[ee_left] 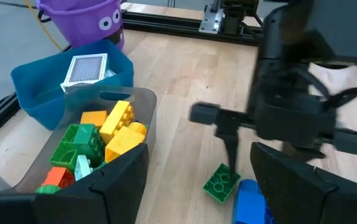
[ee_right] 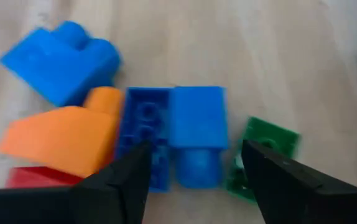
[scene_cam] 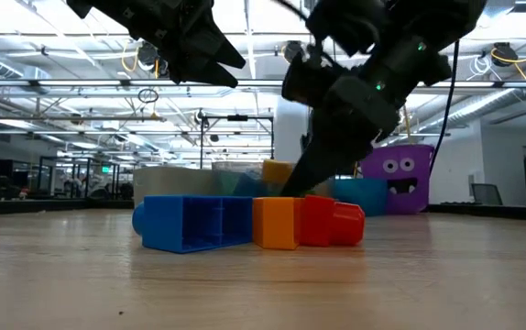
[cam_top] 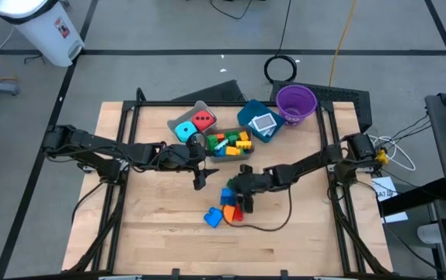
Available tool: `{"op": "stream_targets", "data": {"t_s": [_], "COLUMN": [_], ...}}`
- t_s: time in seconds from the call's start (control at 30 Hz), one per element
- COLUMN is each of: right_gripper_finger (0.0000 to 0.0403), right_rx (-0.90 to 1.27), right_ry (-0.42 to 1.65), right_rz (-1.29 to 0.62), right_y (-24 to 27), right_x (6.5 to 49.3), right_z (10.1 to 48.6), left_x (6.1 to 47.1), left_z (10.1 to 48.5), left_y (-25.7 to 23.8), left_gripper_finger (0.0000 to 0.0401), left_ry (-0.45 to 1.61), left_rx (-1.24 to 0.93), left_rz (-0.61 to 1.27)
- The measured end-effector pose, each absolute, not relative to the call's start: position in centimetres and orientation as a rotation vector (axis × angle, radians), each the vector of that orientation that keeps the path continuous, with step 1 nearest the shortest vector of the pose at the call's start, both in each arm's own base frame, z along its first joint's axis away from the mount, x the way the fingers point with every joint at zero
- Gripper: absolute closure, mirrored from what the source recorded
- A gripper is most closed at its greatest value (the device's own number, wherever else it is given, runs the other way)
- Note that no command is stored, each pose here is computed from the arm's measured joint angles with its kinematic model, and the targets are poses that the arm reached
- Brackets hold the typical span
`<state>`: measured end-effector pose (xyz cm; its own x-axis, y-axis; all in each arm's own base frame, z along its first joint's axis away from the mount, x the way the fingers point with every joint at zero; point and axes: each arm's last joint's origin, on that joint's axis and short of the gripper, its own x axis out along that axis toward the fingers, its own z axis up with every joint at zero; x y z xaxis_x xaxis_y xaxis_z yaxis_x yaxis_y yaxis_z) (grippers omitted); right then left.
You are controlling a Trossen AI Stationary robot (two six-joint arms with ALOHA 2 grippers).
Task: Pick & Place Toys
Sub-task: Put the green block into the black bin
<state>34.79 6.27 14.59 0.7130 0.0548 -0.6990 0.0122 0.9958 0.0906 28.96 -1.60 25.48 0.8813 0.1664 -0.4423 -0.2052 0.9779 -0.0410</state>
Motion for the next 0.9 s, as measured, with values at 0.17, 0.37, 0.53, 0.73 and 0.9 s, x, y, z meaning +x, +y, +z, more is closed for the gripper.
{"op": "stream_targets", "data": {"t_s": [0.17,0.37,0.53,0.73,0.9], "right_gripper_finger": [0.0194,0.0200,0.0200,0.0207,0.0209], "right_rx": [0.128,0.113,0.133,0.179,0.153], "right_ry": [0.873,0.970,1.008,1.007,0.935], "right_rz": [-0.020,-0.033,-0.051,-0.089,-0.115], "right_y": [5.6,5.5,5.3,5.1,5.0], "right_x": [34.1,32.9,31.9,31.0,31.1], "right_z": [14.3,14.8,15.8,17.1,16.8], "left_x": [28.9,28.9,28.9,28.9,28.9], "left_z": [25.4,25.4,25.4,25.4,25.4], "left_y": [-1.6,-1.6,-1.6,-1.6,-1.6], "left_gripper_finger": [0.0116,0.0116,0.0116,0.0116,0.0116], "left_ry": [0.461,0.467,0.467,0.467,0.467], "left_rx": [-0.082,-0.081,-0.083,-0.084,-0.086], "left_rz": [0.193,0.193,0.194,0.194,0.194]}}
